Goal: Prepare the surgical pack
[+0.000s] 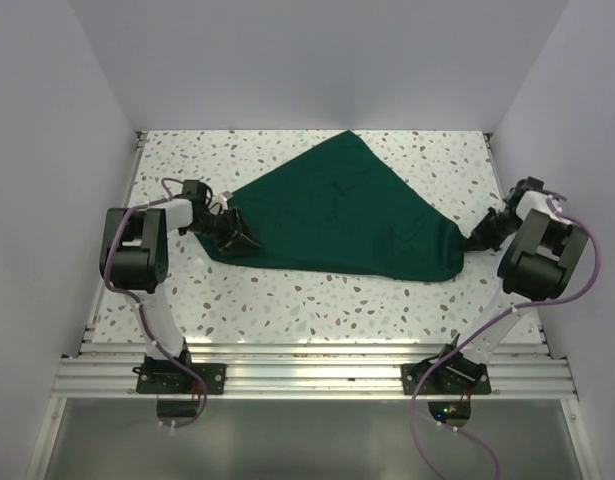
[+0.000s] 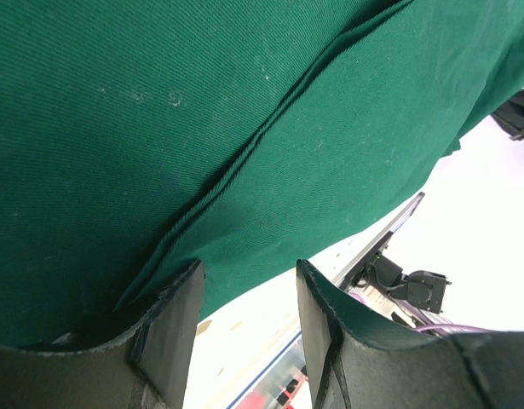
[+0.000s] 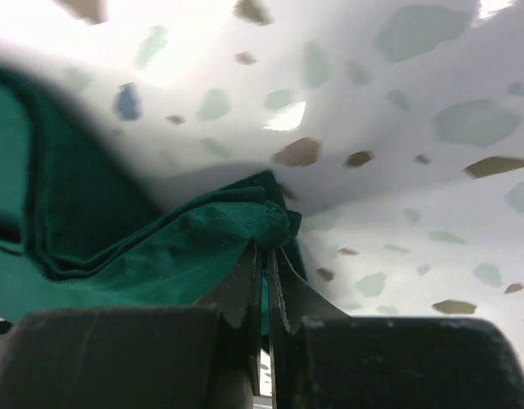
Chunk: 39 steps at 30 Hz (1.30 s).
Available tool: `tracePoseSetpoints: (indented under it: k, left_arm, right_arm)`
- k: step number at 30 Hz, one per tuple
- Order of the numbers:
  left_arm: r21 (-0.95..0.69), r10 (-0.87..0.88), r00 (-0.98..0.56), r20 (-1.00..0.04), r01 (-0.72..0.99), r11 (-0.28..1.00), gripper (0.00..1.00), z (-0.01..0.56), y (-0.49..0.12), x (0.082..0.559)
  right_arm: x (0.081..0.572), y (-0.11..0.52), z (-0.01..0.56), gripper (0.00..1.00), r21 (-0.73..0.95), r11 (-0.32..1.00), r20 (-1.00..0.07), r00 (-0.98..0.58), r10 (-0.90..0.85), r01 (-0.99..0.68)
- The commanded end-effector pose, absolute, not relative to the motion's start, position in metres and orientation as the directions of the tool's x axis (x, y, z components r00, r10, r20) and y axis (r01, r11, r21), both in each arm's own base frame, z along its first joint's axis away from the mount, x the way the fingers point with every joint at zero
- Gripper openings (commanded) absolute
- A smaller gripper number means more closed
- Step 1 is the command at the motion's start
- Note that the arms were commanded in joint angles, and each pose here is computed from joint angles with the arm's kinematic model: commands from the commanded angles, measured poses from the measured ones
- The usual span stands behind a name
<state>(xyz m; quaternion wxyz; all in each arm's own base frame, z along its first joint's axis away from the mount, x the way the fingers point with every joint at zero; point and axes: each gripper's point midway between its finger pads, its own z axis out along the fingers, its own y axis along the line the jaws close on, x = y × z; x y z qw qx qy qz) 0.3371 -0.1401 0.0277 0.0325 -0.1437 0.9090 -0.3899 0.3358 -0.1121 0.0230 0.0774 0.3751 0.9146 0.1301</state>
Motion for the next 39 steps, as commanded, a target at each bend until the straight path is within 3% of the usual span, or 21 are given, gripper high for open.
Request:
tracePoseSetpoints:
  k: [1,7,9,13,17,29,39]
  left_arm:
    - [-0.625,-0.293,-0.956,0.001,-0.229,0.746,0.53,0.01,-0.121,0.334]
    - [-0.602,-0.292,-0.953,-0.076,-0.189,0.776,0.54,0.029,-0.114,0.342]
    - [-0.587,-0.296,-0.941,-0.162,-0.149,0.796,0.55,0.051,-0.109,0.355]
    - [-0.565,-0.295,-0.931,-0.213,-0.128,0.815,0.56,0.066,-0.104,0.364]
    - [-0.547,-0.3,-0.917,-0.263,-0.114,0.829,0.57,0.082,-0.099,0.371]
    - [-0.497,-0.355,-0.893,-0.277,-0.183,0.848,0.57,0.087,-0.085,0.373]
    - [-0.514,-0.365,-0.898,-0.248,-0.198,0.835,0.56,0.077,-0.089,0.36]
  right_arm:
    - [0.361,-0.103,0.084,0.0,0.332,0.749,-0.201,-0.733,0.65,0.573]
    - [0.376,-0.031,0.133,0.0,0.319,0.858,-0.268,-0.83,0.489,0.403]
    - [0.38,0.015,0.162,0.0,0.311,0.9,-0.312,-0.862,0.4,0.305]
    - [0.384,0.049,0.189,0.0,0.335,0.916,-0.355,-0.87,0.341,0.223]
    - [0.379,0.123,0.203,0.0,0.358,0.933,-0.381,-0.905,0.191,0.046]
    - [0.389,0.271,0.203,0.0,0.409,0.883,-0.424,-0.905,-0.039,-0.23]
    - [0.38,0.312,0.159,0.0,0.43,0.85,-0.352,-0.924,-0.153,-0.304]
